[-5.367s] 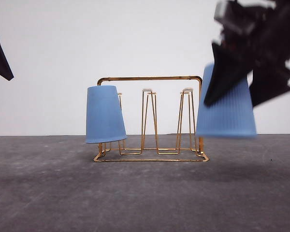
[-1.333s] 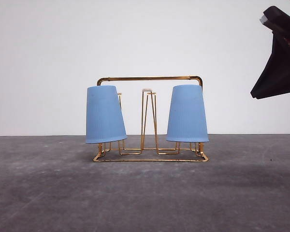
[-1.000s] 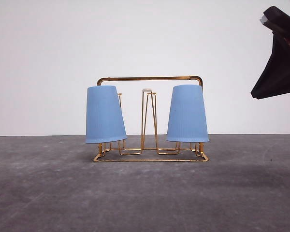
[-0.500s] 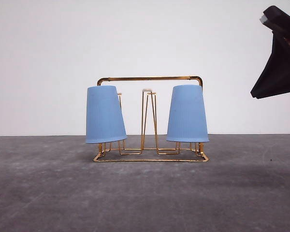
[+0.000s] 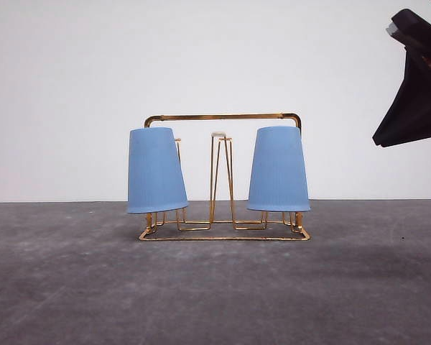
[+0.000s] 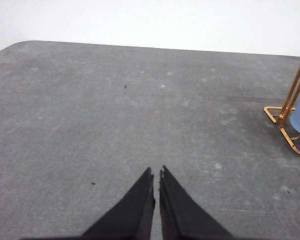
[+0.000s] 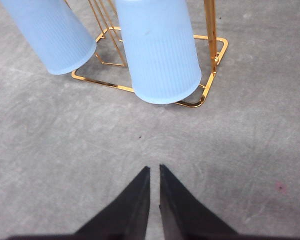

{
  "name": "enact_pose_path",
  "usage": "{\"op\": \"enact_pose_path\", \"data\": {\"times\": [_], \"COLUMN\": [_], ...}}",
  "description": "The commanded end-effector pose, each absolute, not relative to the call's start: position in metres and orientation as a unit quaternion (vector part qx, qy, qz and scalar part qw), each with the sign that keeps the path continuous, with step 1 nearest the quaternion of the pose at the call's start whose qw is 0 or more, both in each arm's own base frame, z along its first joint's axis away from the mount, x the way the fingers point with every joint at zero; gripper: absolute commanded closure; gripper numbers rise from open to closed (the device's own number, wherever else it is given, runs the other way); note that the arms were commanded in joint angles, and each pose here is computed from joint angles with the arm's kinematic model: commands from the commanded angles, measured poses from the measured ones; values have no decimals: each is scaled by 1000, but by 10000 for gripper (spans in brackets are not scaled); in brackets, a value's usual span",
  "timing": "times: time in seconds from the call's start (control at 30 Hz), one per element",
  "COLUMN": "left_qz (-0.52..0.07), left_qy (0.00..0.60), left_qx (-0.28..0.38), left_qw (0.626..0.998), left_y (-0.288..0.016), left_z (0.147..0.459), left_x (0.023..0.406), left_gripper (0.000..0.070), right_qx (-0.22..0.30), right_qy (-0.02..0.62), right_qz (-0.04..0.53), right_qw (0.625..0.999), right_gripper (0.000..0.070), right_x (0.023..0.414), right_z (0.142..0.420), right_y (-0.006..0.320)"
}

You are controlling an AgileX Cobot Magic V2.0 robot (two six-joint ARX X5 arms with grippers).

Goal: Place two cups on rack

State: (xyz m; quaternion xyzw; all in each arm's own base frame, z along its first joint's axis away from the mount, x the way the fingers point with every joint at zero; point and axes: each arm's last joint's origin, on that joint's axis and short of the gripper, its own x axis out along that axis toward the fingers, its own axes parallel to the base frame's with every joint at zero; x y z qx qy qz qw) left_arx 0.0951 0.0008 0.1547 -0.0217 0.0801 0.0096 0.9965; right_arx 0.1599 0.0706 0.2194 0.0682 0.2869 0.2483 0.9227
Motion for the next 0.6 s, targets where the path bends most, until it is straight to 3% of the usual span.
{"op": "enact_pose_path", "data": {"times": [0.0, 0.13, 0.37, 0.57], "left_qz": [9, 10, 9, 9], "left_qy": [86, 86, 86, 86], "left_qx": [-19, -19, -19, -19], "left_qw": [996, 996, 996, 996], "left_y": [1, 1, 1, 1], "left_z": [150, 150, 150, 150], "left_x": [96, 96, 96, 96], "left_gripper": [700, 700, 700, 700], "right_qx": [17, 7, 25, 33], "right_qy": [264, 230, 151, 94], "right_qz": [246, 196, 92, 53], "right_qw": [932, 953, 984, 994], "right_gripper": [670, 670, 670, 670], "right_x": [159, 145, 113, 100], "right_z": [223, 216, 177, 159], "right_y": [68, 49, 18, 8]}}
